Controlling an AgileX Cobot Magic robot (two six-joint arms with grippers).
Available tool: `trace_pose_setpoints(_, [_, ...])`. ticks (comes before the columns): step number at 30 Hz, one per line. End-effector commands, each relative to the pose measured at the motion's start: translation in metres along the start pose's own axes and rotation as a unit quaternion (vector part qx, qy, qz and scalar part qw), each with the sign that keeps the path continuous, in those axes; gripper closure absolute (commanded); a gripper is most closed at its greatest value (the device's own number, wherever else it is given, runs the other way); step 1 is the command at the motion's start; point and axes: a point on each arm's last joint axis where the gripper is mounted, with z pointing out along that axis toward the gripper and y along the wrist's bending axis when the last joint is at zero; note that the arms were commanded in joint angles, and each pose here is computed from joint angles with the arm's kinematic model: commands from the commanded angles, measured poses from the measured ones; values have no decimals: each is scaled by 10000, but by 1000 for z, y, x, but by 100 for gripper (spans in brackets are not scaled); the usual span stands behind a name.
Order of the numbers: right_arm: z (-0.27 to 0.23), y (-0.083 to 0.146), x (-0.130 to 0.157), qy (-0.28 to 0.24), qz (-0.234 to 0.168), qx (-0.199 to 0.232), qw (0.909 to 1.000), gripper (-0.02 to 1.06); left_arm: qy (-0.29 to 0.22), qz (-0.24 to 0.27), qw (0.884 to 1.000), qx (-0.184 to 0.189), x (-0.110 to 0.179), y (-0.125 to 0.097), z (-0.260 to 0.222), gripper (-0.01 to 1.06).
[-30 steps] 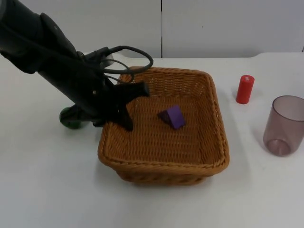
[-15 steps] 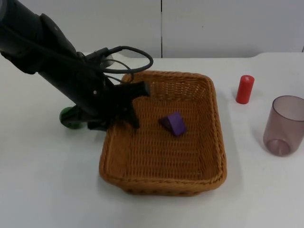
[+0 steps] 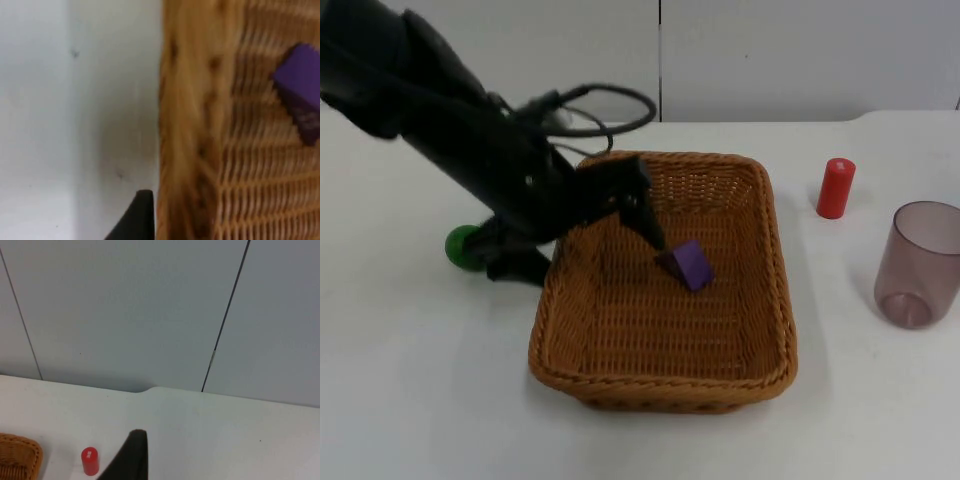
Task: Pick up the basket with the left hand and place the triangular block into the basket with the right hand.
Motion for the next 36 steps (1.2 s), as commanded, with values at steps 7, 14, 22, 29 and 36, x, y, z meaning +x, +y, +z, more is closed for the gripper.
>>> trace_pose_setpoints(7, [-2, -1, -1, -77, -46, 35, 10000, 7, -684, 876, 9887, -1006, -8, -15, -64, 0])
trace_pose_setpoints(14, [-2, 0, 1, 32, -25, -5, 10000, 7, -1585, 1495, 9691, -1159, -2, -38, -115, 0])
trace_pose_setpoints(22, [-2, 0, 2, 41, -25, -6, 10000, 7, -2933, 2082, 9290, -872, 32, -48, -207, 0])
trace_pose_setpoints(29, [-2, 0, 2, 40, -11, -24, 10000, 7, -3661, 1630, 9039, -1497, 32, -20, -294, 0])
trace_pose_setpoints(36, [2, 2, 6, 133, 47, -109, 9998, 7, -4028, 1632, 8904, -1349, 27, -16, -356, 0])
